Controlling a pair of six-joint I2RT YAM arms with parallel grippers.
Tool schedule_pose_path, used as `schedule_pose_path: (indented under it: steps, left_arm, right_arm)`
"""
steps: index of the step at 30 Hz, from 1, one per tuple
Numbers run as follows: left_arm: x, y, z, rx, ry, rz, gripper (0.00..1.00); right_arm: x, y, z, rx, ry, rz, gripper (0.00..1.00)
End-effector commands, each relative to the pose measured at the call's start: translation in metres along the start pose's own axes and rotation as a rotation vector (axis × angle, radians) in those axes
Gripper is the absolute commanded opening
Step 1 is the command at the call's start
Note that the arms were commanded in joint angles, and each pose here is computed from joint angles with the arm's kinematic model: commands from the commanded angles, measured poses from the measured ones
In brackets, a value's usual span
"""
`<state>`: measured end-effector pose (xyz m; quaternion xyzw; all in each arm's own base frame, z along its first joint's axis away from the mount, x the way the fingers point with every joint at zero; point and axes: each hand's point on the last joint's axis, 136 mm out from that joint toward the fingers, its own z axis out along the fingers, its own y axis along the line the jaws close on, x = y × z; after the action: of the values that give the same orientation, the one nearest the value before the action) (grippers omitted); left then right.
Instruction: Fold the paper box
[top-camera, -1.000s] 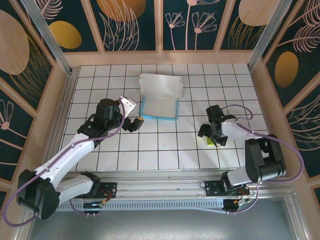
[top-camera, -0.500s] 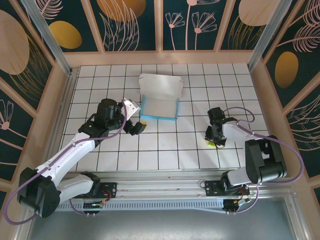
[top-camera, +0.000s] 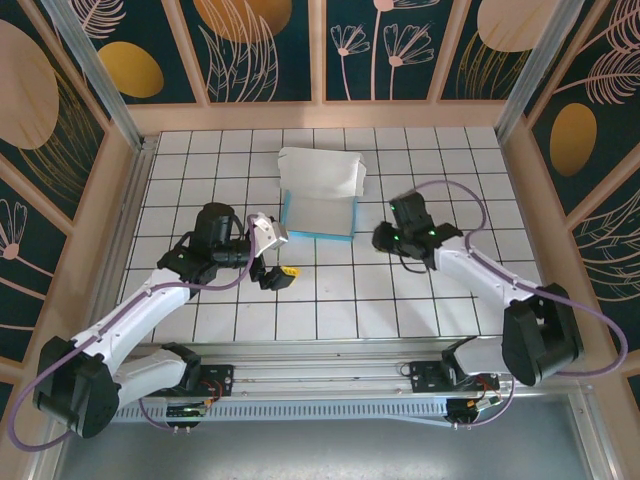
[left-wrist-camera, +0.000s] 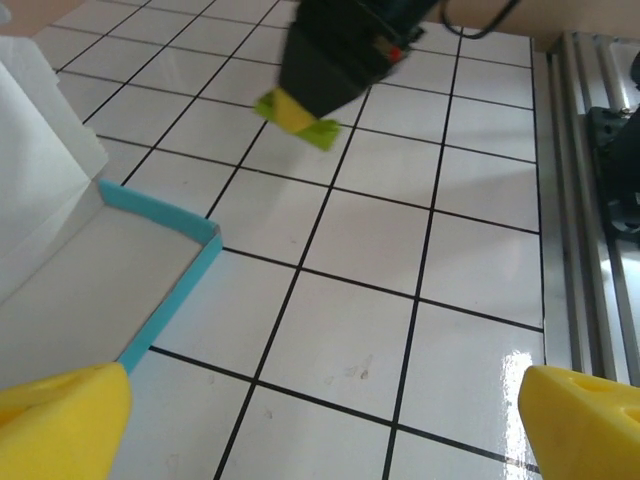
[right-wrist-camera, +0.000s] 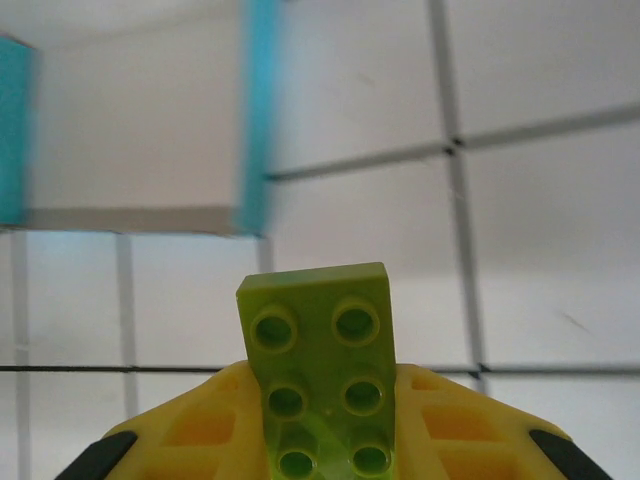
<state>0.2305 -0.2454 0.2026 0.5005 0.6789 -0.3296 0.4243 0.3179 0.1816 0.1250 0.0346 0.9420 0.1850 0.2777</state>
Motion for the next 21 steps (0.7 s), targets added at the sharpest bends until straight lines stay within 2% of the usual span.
schedule_pose_path:
  steps: [1,4,6,9,12,18,21]
  left_arm:
    - [-0.008,-0.012,-0.005,0.049,-0.047,0.06,0.99]
    - [-0.009,-0.008,-0.007,0.012,-0.049,0.069,0.99]
    - [-0.007,0.006,-0.009,-0.079,-0.032,0.062,0.99]
    - [0.006,0.057,-0.024,-0.39,0.052,0.01,0.99]
    - [0.015,0.089,-0.048,-0.623,0.114,-0.011,0.99]
    - [0.009,0.082,-0.056,-0.637,0.066,0.052,0.99]
    - [0.014,0.09,-0.062,-0.693,0.093,0.042,0.99]
  right_arm:
    - [-0.024,0.051,0.009,-0.096,-0.052,-0.122,0.26]
    - [-0.031,0.093,0.023,-0.177,-0.053,-0.259,0.27]
    - [-0.03,0.114,0.036,-0.219,-0.021,-0.362,0.28]
    - [-0.025,0.125,0.059,-0.243,0.05,-0.541,0.29]
    - [-0.03,0.118,0.087,-0.15,0.092,-0.702,0.27]
    - [-0.039,0.12,0.129,-0.032,0.164,-0.981,0.28]
    - [-0.049,0.122,0.144,-0.003,0.177,-1.063,0.29]
